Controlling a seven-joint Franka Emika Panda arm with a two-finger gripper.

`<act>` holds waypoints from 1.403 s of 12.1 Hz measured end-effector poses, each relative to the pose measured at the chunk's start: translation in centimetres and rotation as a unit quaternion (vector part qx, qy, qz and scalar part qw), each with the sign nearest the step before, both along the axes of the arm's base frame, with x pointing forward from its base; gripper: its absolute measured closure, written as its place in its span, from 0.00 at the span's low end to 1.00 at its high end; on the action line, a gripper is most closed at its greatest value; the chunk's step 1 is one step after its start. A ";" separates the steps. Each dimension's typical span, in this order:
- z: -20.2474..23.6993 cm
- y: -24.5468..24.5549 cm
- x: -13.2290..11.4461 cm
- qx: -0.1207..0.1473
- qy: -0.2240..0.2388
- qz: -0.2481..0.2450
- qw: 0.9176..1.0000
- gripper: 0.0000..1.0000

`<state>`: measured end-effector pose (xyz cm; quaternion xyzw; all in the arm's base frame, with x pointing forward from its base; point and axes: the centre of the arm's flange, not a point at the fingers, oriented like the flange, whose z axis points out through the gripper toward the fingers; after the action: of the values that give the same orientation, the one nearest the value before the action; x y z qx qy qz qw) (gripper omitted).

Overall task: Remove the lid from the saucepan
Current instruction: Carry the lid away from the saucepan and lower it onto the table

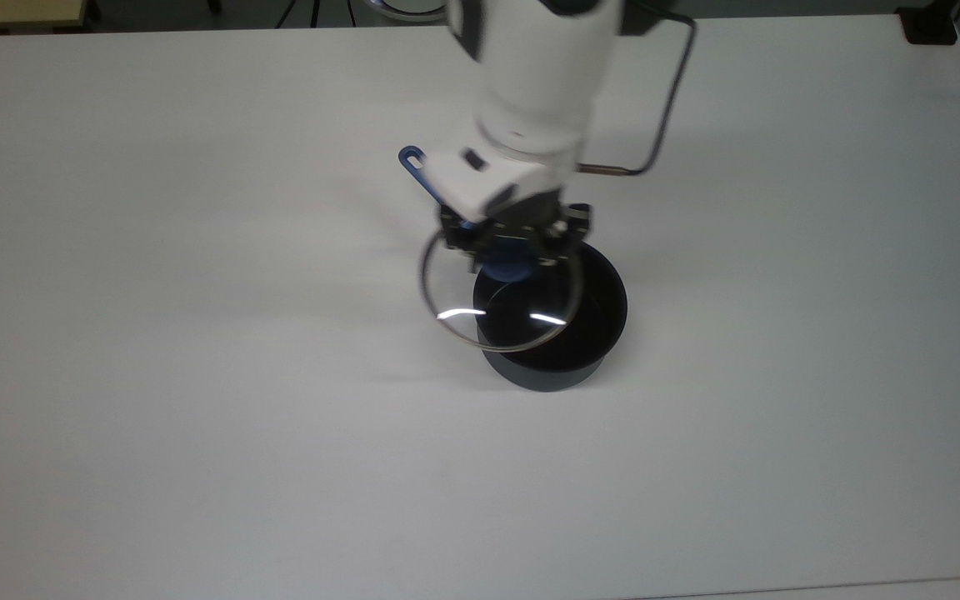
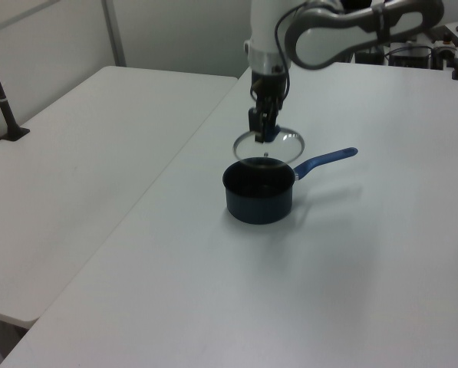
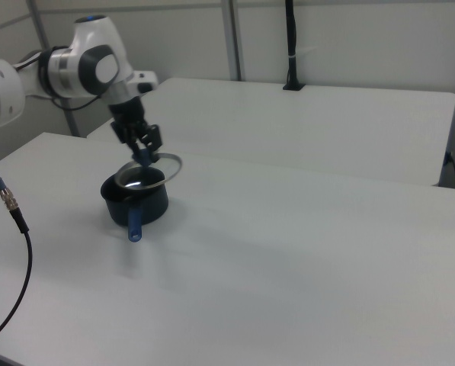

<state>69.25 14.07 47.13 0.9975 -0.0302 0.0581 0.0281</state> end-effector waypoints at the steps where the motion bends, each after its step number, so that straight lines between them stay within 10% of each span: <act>1: 0.8 -3.1 0.3 -0.005 -0.001 -0.002 1.000 0.40; 7: -4.5 -23.3 -0.6 -0.003 0.030 -0.052 0.998 0.40; 17: -12.9 -28.6 -3.6 0.011 0.010 -0.091 0.996 0.39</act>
<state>65.65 -14.57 34.20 0.9913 -0.1216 0.0447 0.0230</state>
